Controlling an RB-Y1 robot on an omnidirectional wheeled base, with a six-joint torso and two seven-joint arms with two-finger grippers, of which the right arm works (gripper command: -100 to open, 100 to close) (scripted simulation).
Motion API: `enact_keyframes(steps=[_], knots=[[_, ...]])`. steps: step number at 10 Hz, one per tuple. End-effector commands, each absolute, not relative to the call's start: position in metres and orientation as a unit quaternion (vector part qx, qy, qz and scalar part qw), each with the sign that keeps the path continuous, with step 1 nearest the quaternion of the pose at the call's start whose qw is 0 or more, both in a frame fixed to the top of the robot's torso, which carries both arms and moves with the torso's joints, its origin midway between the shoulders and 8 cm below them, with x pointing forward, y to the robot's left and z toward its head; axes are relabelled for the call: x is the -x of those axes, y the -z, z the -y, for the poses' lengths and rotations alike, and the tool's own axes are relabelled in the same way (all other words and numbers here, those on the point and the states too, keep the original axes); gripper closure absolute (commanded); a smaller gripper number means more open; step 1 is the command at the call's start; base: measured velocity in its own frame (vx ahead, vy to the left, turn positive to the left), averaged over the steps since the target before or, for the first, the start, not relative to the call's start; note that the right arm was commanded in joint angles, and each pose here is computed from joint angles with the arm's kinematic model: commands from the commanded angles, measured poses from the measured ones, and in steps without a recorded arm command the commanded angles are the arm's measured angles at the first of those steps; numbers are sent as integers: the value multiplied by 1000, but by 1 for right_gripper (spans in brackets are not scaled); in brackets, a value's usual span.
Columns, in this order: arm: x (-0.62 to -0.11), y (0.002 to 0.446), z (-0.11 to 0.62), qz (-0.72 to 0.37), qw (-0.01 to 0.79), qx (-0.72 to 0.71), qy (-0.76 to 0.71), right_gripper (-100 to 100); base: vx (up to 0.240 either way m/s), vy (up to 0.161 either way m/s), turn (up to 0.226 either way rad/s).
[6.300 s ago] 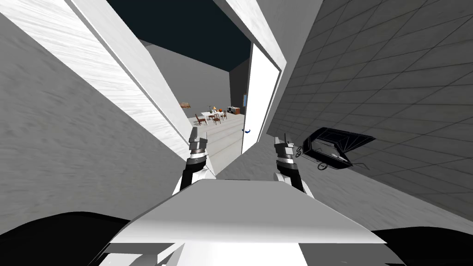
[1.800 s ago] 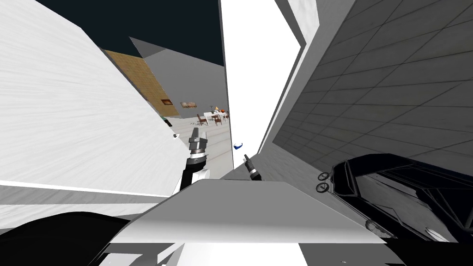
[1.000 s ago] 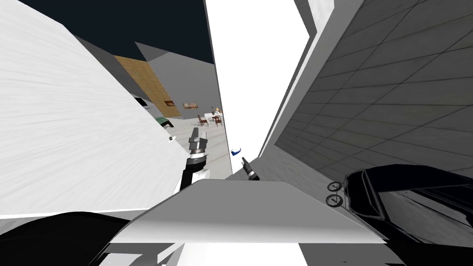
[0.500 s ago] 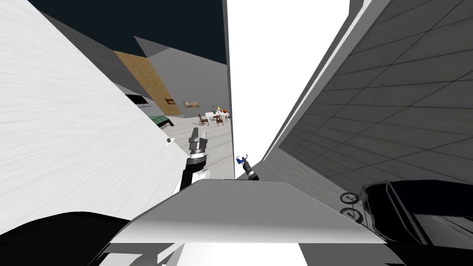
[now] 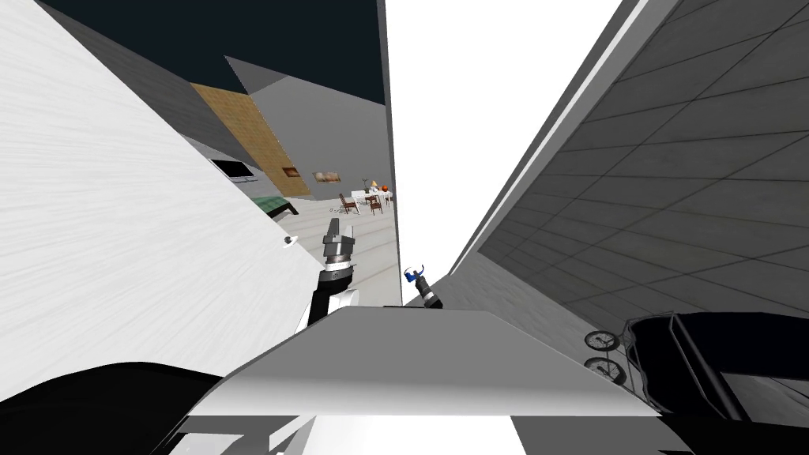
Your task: Push the door open
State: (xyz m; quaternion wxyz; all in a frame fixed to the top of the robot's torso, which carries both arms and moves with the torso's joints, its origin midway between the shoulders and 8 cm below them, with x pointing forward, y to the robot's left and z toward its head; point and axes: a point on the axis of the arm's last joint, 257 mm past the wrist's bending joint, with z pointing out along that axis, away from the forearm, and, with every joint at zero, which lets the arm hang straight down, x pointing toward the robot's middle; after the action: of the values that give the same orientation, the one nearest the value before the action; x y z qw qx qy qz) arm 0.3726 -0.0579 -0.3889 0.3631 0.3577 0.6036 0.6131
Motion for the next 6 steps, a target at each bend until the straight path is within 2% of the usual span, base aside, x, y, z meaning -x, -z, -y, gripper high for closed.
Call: enact_keyframes(steps=[1, 3, 6], knots=[[-370, 391, 59, -604, 362, -359, -612, 100, 0, 0, 0], [-377, 390, 67, -602, 370, -362, -607, 100, 44, 38, -12], [-387, 392, 84, -599, 385, -371, -596, 100, 165, 152, -50]])
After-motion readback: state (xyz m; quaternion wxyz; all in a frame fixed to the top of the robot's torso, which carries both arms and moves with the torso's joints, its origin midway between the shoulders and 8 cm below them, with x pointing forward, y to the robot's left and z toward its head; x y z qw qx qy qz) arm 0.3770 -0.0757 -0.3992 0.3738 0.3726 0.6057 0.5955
